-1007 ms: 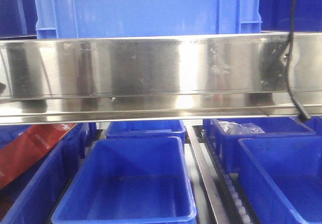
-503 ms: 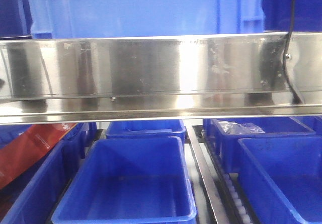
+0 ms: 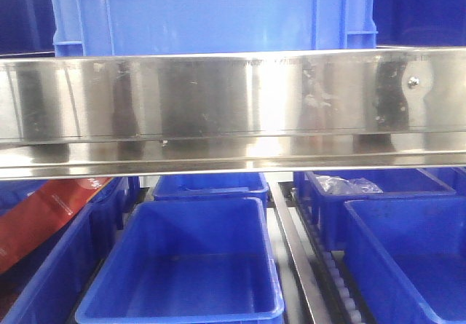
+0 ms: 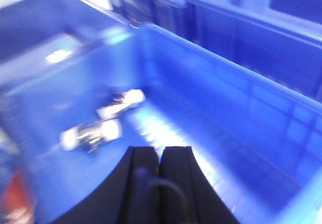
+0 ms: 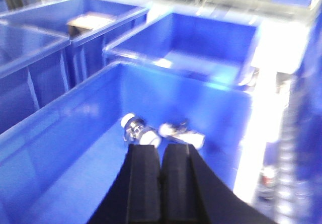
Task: Place valve from conveyor to right shelf box
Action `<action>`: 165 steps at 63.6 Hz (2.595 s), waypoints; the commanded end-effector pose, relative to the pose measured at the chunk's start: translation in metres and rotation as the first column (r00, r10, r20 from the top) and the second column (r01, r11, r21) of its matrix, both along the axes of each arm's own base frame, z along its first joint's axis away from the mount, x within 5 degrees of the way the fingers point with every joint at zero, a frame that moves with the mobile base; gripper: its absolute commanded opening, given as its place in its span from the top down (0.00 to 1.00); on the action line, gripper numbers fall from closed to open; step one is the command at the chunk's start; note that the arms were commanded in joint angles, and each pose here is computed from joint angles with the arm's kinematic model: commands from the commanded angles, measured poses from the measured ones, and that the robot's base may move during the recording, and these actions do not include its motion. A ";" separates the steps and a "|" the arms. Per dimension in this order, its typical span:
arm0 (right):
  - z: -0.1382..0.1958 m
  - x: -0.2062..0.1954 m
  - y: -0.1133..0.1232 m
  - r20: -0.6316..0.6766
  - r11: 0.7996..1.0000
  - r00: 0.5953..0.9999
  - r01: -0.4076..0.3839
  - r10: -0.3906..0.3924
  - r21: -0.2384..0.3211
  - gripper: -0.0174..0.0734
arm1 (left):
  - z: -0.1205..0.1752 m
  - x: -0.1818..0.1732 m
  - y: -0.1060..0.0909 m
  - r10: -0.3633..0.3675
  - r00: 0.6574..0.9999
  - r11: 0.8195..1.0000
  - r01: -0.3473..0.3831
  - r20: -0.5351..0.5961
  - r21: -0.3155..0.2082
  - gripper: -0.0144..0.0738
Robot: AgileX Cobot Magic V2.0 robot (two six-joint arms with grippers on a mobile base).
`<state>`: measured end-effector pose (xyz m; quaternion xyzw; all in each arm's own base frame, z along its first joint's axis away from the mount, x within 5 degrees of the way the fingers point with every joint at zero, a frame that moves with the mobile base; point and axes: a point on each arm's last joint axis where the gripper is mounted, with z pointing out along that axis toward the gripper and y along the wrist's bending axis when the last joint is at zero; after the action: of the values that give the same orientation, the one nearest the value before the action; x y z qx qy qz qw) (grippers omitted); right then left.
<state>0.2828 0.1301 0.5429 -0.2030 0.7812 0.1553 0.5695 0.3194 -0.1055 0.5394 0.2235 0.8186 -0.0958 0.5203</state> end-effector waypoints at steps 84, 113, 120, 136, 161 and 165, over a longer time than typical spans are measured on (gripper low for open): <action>-0.214 -0.173 -0.096 0.141 0.976 0.966 0.206 -0.215 0.074 0.99 | -0.178 -0.229 0.088 0.294 0.892 0.944 -0.217 0.342 -0.247 0.96; -0.222 -0.179 -0.098 0.167 0.975 0.962 0.206 -0.219 0.088 0.99 | -0.200 -0.248 0.091 0.297 0.884 0.942 -0.209 0.362 -0.263 0.96; -0.221 -0.179 -0.098 0.169 0.974 0.961 0.206 -0.219 0.090 0.99 | -0.200 -0.248 0.091 0.297 0.884 0.942 -0.209 0.362 -0.263 0.96; -0.221 -0.179 -0.098 0.169 0.974 0.961 0.206 -0.219 0.090 0.99 | -0.200 -0.248 0.091 0.297 0.884 0.942 -0.209 0.362 -0.263 0.96; -0.221 -0.179 -0.098 0.169 0.974 0.961 0.206 -0.219 0.090 0.99 | -0.222 -0.258 0.104 0.428 0.811 0.903 -0.366 0.400 -0.224 0.96; -0.221 -0.179 -0.098 0.169 0.974 0.961 0.206 -0.219 0.090 0.99 | -0.234 -0.261 0.106 0.461 0.785 0.887 -0.400 0.414 -0.231 0.96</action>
<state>0.1043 0.0333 0.3187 -0.1131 0.7488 0.1058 0.6445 0.0623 -0.0021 0.3170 0.0315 0.7045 0.0113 0.7089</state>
